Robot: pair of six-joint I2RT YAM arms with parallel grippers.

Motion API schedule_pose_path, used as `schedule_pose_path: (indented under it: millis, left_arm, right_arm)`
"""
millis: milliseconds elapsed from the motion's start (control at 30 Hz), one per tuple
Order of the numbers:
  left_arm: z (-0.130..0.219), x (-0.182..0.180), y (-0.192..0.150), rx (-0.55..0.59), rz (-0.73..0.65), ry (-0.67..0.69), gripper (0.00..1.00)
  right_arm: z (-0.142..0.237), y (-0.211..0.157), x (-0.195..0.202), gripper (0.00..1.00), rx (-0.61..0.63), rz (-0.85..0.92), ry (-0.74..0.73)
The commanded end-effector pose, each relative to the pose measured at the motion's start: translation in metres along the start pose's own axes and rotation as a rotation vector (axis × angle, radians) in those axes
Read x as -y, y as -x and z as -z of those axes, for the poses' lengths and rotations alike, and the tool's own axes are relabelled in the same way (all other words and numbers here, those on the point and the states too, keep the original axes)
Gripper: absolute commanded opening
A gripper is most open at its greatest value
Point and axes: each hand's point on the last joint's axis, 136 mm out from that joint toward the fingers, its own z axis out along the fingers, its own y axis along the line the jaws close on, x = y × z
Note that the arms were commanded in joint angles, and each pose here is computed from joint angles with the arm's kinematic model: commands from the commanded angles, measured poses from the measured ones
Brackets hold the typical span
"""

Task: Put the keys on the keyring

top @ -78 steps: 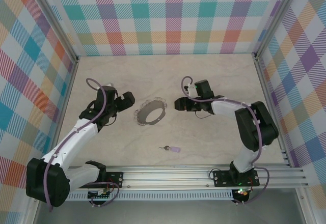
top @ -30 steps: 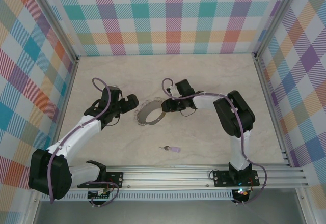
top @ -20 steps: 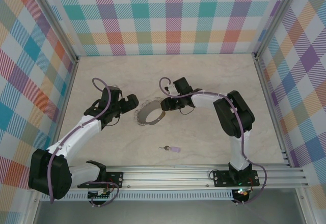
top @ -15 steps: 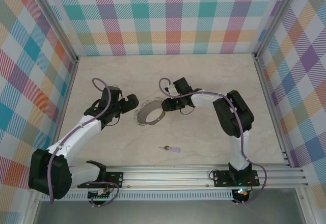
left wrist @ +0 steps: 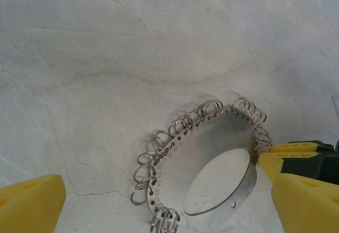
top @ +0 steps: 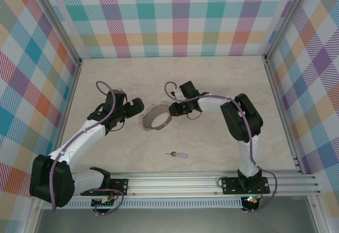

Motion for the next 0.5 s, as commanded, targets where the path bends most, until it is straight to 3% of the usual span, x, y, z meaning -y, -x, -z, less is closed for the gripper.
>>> schedule_pose_path:
  millis: [0,200,467]
  left_arm:
    - [0.001,0.011,0.003,0.007,-0.003,-0.035,0.99]
    - [0.001,0.011,0.002,0.005,-0.006,-0.038,1.0]
    - [0.017,0.008,0.011,0.028,-0.004,0.001,1.0]
  right_arm:
    - [-0.004,0.004,-0.005,0.22,-0.006,0.023,0.017]
    - [-0.001,0.006,-0.006,0.02,-0.003,0.028,0.008]
    - [0.051,0.019,-0.034,0.0,0.075,0.1,0.038]
